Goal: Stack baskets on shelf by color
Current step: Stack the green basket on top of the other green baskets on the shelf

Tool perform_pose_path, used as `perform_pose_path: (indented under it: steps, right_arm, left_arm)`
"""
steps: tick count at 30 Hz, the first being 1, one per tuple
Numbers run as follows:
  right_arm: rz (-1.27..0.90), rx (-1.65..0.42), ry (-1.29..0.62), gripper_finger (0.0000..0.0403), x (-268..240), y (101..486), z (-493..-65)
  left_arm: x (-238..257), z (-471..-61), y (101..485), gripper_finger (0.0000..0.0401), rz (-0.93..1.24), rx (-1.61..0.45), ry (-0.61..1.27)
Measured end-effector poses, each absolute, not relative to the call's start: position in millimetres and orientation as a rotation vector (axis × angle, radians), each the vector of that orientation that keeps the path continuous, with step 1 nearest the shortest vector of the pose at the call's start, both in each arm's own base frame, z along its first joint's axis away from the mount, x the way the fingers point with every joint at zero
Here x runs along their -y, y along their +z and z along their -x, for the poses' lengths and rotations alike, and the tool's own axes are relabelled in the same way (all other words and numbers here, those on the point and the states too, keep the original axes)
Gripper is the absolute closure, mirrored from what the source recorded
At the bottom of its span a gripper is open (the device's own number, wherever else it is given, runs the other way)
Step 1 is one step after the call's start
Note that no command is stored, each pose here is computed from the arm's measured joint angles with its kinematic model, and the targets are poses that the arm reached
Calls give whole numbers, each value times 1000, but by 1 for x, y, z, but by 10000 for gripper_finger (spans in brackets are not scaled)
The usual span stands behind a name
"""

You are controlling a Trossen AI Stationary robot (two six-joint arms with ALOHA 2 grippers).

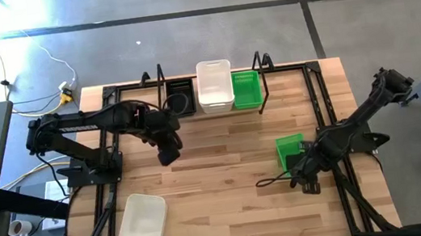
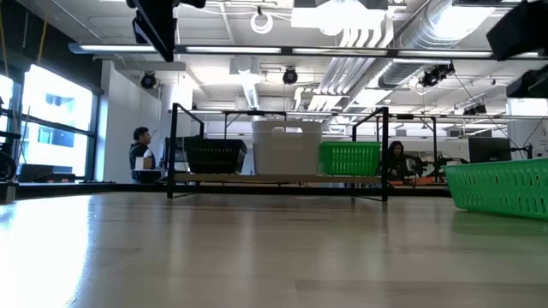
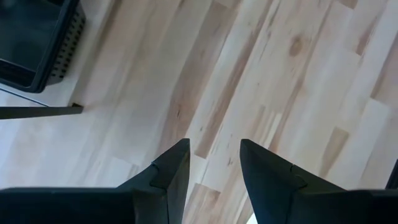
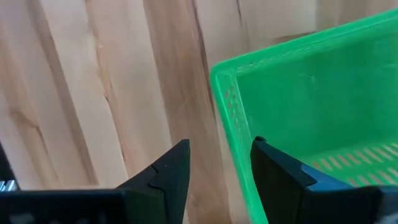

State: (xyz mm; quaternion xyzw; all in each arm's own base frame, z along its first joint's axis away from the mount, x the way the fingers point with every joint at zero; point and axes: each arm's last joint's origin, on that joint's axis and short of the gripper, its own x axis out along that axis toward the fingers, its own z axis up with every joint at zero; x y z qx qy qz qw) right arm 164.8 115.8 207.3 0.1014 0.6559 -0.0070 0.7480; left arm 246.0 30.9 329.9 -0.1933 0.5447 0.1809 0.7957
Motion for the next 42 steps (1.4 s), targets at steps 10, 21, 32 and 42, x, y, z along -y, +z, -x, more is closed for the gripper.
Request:
perform_pose_path:
  steps: [10,21,32,42]
  right_arm:
    - [-276,-1451,-65,252,-110,171,-155]
    - [-383,-1422,-32,394,-109,171,-164]
    - [-502,-1252,-51,401,-109,213,-194]
    - [-537,-978,-94,402,-93,278,-228]
  left_arm:
    - [-27,-246,330,270,403,-1173,375]
    - [-28,-246,330,270,348,-1172,383]
    - [-28,-246,330,270,260,-1183,346]
    - [-29,-246,330,270,173,-1195,299]
